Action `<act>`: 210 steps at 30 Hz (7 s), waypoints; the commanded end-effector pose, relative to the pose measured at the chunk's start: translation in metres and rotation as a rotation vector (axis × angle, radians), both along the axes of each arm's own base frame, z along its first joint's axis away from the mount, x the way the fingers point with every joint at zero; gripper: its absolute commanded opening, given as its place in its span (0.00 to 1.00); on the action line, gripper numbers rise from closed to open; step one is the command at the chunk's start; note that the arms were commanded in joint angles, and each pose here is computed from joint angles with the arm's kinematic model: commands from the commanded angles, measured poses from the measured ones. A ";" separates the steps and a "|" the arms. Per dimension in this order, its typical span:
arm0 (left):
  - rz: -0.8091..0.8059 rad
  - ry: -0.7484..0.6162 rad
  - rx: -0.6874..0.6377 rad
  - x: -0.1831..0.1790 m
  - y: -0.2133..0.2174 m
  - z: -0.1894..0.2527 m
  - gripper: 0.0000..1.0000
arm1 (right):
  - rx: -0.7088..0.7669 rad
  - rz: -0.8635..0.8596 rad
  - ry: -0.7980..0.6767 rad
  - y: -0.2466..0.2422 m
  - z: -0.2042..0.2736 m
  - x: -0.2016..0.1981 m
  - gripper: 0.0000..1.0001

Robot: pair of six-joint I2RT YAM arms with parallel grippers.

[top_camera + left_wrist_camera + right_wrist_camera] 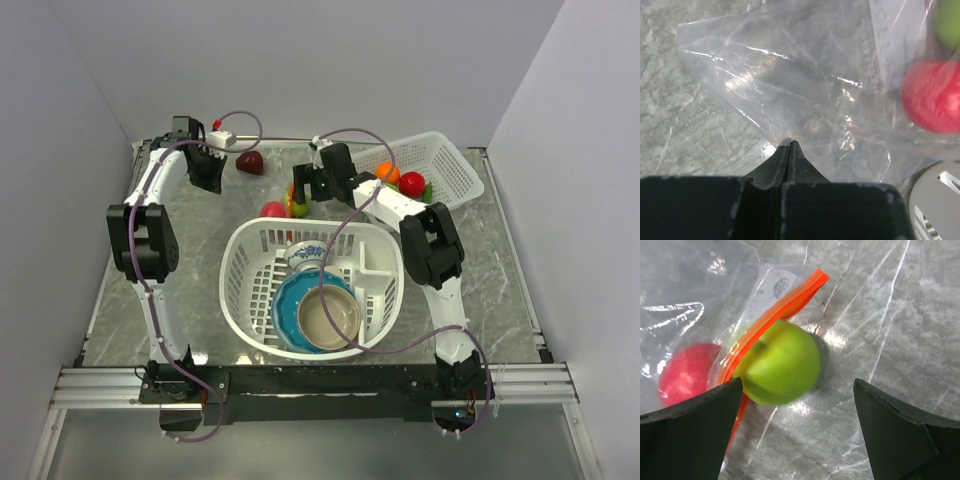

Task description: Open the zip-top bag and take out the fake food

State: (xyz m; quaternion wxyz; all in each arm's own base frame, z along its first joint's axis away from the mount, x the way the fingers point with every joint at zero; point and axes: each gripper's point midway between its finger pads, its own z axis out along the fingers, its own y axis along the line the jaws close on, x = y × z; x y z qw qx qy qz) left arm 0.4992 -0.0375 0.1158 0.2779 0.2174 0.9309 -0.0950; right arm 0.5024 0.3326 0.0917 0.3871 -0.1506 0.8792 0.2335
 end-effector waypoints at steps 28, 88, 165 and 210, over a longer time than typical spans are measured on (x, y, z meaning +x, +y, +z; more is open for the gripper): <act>0.106 0.094 0.294 -0.053 0.094 -0.041 0.01 | -0.220 0.035 0.014 0.028 -0.016 -0.008 1.00; -0.409 -0.743 -0.441 0.155 -0.156 0.099 0.99 | -0.079 -0.924 -0.345 -0.267 0.132 0.007 1.00; -0.153 -0.741 -0.691 0.185 -0.264 0.055 0.97 | 0.896 0.006 -0.520 -0.065 0.277 0.017 1.00; -0.462 -0.455 -0.395 0.110 -0.300 -0.025 0.31 | 0.821 -0.039 -0.679 -0.113 0.340 -0.038 1.00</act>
